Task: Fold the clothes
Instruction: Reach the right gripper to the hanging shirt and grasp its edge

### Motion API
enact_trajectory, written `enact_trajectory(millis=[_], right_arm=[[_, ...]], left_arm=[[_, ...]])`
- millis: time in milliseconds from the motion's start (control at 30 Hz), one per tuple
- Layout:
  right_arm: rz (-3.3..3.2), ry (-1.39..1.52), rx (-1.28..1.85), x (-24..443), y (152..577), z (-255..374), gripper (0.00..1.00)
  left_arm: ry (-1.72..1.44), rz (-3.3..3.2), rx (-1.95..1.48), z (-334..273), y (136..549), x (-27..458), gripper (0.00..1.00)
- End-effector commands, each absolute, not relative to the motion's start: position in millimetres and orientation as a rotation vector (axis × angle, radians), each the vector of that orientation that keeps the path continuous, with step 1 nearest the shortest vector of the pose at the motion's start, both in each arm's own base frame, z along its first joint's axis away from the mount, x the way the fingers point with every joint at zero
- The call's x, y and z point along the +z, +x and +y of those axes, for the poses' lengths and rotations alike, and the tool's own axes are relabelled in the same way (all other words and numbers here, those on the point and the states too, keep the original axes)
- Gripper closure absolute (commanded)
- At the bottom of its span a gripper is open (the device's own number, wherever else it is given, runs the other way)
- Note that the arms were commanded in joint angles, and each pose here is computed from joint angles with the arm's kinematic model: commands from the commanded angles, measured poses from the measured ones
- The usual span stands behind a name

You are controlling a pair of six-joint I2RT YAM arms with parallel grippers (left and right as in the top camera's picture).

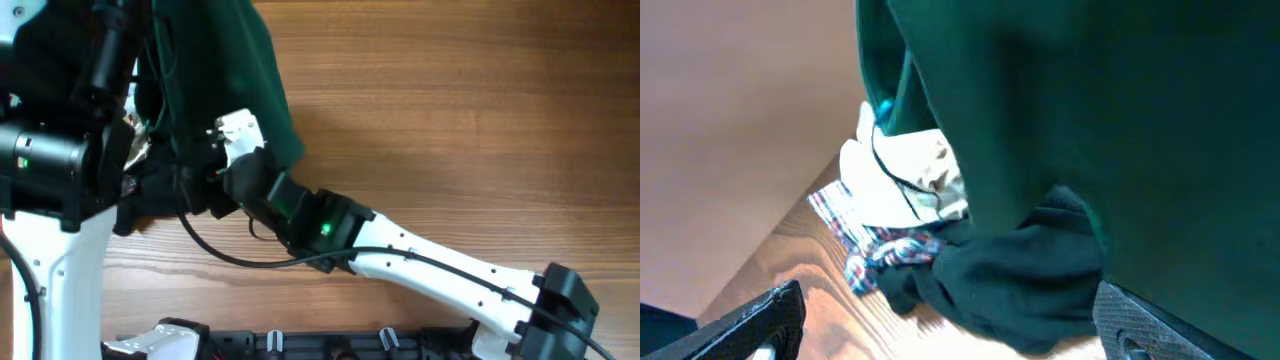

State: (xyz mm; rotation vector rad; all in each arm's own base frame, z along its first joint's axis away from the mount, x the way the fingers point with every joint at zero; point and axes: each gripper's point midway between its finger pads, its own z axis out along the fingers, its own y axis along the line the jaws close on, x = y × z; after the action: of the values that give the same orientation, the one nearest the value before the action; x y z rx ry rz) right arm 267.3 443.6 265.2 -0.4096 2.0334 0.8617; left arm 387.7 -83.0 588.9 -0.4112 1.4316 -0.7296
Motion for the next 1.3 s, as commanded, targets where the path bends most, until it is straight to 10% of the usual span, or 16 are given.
enact_trajectory(millis=[0, 367, 800, 1067, 1267], right_arm=[[2.017, -0.414, 0.861, 259.6, 272.2, 455.0, 0.07], [1.983, -0.294, 0.728, 259.9, 300.9, 435.3, 0.15], [2.012, -0.378, 0.500, 301.2, 277.6, 358.7, 0.93], [1.798, -0.303, 0.315, 409.6, 273.9, 216.2, 0.94], [1.877, -0.506, 0.497, 382.9, 271.1, 250.5, 0.95]], left_arm=[[-0.379, 1.387, -0.796, -97.6, 365.2, 609.5, 0.96], [-0.308, 1.410, -0.885, -120.8, 314.4, 619.5, 0.96], [-0.422, 1.529, -0.561, -80.2, 320.0, 578.0, 0.96], [-0.455, 1.670, -0.445, -80.2, 340.2, 535.9, 0.96], [-0.425, 1.731, -0.397, -90.2, 361.7, 516.4, 0.96]])
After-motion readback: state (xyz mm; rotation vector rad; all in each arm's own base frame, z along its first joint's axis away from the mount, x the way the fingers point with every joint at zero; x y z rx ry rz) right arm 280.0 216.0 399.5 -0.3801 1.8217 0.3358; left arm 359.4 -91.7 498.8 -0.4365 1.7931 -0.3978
